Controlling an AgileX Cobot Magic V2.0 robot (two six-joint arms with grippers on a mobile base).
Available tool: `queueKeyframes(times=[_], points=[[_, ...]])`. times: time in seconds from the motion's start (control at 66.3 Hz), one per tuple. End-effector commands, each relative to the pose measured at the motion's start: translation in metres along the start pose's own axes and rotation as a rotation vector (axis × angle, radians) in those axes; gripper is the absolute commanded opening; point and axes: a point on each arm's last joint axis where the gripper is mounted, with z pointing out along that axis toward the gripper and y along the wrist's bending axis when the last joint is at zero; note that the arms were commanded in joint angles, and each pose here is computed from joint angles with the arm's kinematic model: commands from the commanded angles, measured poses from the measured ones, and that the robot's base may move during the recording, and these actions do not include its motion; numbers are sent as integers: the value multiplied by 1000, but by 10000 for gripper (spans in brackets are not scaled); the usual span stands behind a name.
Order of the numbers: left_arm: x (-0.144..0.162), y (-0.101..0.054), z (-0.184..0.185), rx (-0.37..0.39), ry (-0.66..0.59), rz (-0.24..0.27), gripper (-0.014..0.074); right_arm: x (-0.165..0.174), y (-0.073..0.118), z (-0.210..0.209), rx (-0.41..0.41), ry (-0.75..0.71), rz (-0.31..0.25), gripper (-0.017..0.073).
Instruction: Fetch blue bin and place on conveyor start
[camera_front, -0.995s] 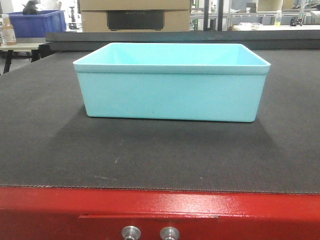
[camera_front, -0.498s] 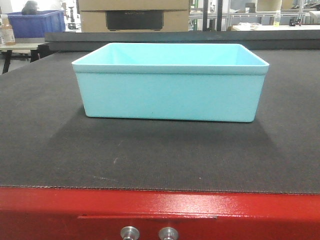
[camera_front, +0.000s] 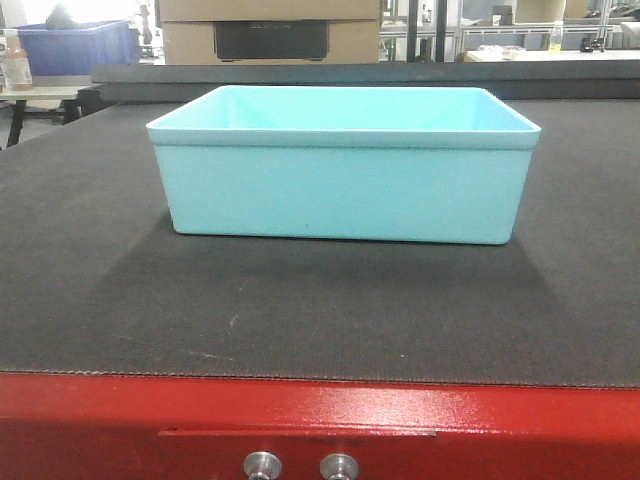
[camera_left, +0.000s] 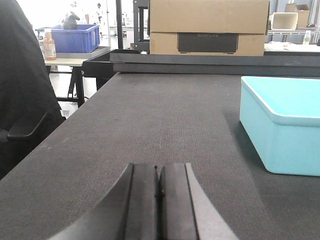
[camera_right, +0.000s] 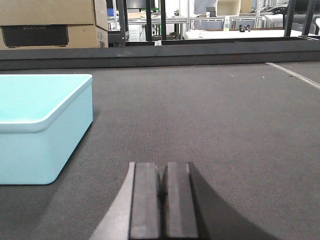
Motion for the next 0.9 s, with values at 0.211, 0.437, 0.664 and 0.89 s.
queueKeyframes(times=[0.211,0.437,0.664,0.89], points=[[-3,0,-1,1,-31,-6,-111,-2,0,0,7,-22,-16,-162],[-3,0,-1,1,-31,-6,-111,-2,0,0,7,-22,-16,-162],[-3,0,-1,1,-31,-6,-111,-2,0,0,7,-22,-16,-162],[-3,0,-1,1,-31,-6,-111,-2,0,0,7,-22,-16,-162]])
